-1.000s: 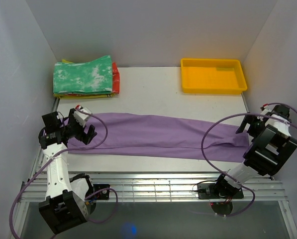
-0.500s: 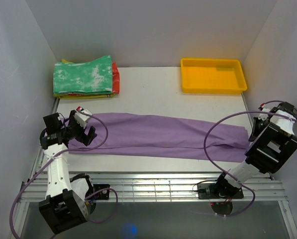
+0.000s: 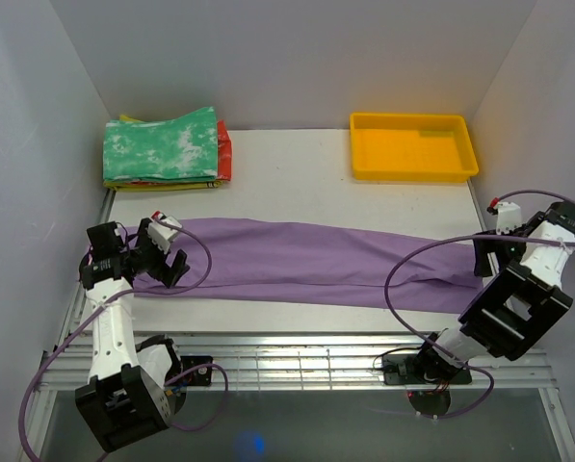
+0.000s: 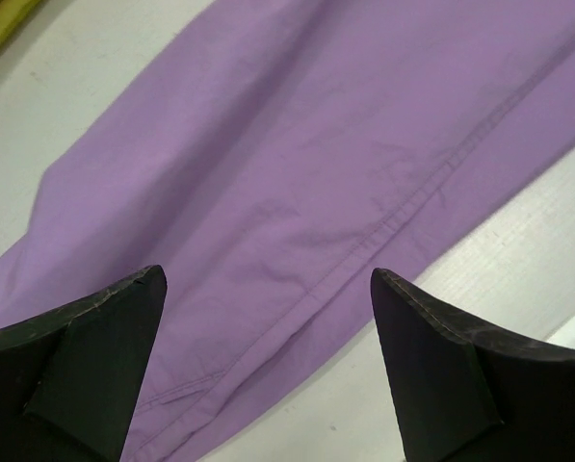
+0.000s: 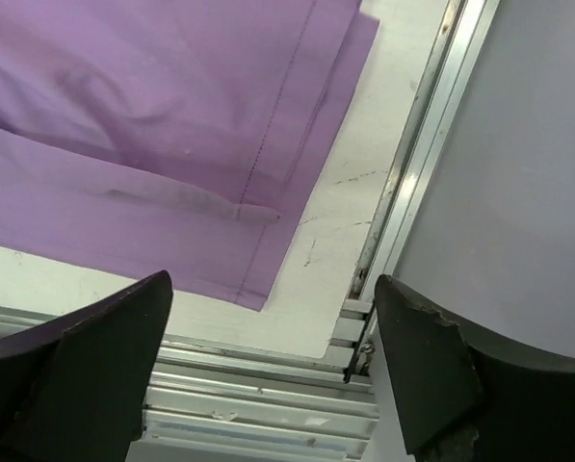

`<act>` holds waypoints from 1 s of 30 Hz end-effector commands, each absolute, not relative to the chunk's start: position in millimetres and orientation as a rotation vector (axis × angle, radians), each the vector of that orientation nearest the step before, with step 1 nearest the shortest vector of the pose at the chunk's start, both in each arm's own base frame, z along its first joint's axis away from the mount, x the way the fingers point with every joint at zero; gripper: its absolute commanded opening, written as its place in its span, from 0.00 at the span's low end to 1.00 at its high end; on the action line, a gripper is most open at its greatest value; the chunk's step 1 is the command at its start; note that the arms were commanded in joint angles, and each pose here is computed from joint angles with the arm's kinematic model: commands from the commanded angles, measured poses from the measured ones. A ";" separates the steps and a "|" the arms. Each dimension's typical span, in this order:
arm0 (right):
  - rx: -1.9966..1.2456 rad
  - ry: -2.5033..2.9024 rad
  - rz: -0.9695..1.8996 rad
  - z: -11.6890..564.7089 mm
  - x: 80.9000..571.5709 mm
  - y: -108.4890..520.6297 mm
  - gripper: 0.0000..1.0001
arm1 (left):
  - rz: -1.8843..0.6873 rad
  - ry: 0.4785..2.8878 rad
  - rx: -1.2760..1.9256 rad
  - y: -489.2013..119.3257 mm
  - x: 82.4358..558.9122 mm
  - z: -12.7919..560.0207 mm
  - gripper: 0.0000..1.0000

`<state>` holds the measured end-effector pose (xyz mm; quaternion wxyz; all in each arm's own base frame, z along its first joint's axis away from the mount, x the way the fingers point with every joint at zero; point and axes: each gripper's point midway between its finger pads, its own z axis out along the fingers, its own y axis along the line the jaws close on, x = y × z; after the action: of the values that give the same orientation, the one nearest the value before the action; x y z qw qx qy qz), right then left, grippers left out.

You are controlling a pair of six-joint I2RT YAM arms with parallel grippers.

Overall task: Fold and stack the trousers
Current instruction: Fold the trousers

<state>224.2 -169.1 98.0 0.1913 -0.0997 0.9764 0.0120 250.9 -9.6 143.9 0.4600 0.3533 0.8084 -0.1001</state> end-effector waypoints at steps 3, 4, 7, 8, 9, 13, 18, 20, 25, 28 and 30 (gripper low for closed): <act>-1.037 2.306 -0.044 144.9 257.9 -144.7 0.98 | -0.422 1.981 0.988 -33.0 225.7 145.0 0.98; -1.108 2.266 -0.045 145.8 262.0 -140.1 0.98 | -0.472 2.004 0.987 -34.3 225.2 140.4 0.98; -1.321 2.194 -0.001 135.3 268.3 -119.9 0.93 | -0.570 2.096 0.937 -31.7 229.3 131.7 0.86; -1.387 2.180 0.040 128.8 269.7 -109.0 0.90 | -0.593 2.138 0.890 -29.2 232.5 132.2 0.83; -1.439 2.163 0.052 124.5 269.7 -105.3 0.85 | -0.612 2.175 0.868 -27.6 232.8 128.9 0.78; -1.618 2.140 0.063 102.3 262.6 -99.0 0.79 | -0.629 2.326 0.789 -14.1 235.4 109.0 0.74; -1.732 2.142 0.119 79.4 244.9 -93.5 0.73 | -0.602 2.456 0.736 -1.0 232.4 83.6 0.73; -1.780 2.146 0.128 74.3 237.1 -94.7 0.62 | -0.585 2.491 0.724 2.7 229.7 75.8 0.73; -1.892 2.114 0.059 66.4 220.6 -98.8 0.35 | -0.518 2.594 0.681 15.4 222.7 50.8 0.66; -1.918 2.077 -0.014 70.9 219.2 -99.3 0.08 | -0.490 2.635 0.651 20.9 221.5 42.0 0.57; -1.919 2.058 -0.073 75.0 223.6 -102.3 0.08 | -0.473 2.639 0.643 23.4 223.2 41.2 0.49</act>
<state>215.2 -94.3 62.2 0.1564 -0.6470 0.7459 0.0226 217.5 14.6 44.2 0.1879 0.2375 0.9331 -0.1941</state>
